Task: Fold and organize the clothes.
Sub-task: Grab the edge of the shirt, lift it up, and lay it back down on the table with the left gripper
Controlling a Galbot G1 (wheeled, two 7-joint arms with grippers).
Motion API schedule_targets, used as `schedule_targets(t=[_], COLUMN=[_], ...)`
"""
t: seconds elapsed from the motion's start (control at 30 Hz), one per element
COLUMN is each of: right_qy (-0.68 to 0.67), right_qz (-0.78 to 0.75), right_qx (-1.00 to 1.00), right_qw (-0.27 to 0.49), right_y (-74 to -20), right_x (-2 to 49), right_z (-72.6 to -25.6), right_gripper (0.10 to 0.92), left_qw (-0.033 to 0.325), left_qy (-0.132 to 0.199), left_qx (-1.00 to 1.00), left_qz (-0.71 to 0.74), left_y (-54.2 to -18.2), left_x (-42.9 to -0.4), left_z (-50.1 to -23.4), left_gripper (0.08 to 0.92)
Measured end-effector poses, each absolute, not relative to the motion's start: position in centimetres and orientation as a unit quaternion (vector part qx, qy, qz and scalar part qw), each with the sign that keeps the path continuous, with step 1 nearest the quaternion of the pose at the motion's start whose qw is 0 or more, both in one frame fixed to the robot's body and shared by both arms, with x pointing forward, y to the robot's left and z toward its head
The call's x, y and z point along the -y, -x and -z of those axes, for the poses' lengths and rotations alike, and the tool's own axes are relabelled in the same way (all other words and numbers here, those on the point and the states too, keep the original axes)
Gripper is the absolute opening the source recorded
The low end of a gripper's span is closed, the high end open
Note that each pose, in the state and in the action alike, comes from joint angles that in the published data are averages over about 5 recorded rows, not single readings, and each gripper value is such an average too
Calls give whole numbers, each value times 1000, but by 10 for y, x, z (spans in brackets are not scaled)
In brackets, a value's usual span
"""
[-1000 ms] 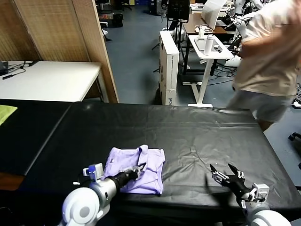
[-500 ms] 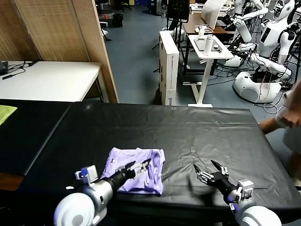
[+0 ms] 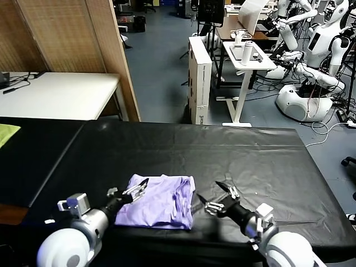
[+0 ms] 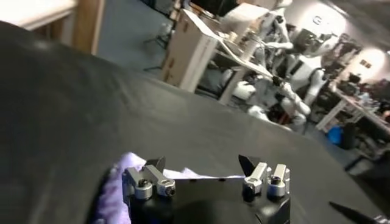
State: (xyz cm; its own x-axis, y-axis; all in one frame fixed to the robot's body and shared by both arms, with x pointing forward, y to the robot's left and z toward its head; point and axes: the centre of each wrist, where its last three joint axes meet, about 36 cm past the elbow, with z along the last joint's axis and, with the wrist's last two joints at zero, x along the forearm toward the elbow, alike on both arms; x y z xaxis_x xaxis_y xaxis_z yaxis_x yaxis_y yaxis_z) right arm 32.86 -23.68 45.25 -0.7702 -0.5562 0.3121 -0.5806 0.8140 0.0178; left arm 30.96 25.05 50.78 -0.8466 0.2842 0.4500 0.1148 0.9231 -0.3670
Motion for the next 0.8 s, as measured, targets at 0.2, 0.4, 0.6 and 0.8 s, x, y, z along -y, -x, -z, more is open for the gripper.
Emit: schedule_targets(t=[0.2,0.4,0.6,0.8], right_qy=[-309,-311,-305,-272], right_qz=[-48,-61,-72,-83], right_qx=[936,935,936,941], right_qw=[159,161,163,186], right_y=[-338,-351,-359,-359], right_x=[211,185,169,175], right_z=[-438,-426,-419,-416], right_gripper=[907,907,907,907], left_qw=[263,270,279,285], left_qy=[93,84,74,68], left_qx=[948,947,946,945], left_qz=[-157,-153,-151,-149], left_y=[-311,-310,-309,-307], left_x=[-254,-256,-256,-257], left_z=[-502,-496,-489,-485], left_gripper=[907,907,907,907])
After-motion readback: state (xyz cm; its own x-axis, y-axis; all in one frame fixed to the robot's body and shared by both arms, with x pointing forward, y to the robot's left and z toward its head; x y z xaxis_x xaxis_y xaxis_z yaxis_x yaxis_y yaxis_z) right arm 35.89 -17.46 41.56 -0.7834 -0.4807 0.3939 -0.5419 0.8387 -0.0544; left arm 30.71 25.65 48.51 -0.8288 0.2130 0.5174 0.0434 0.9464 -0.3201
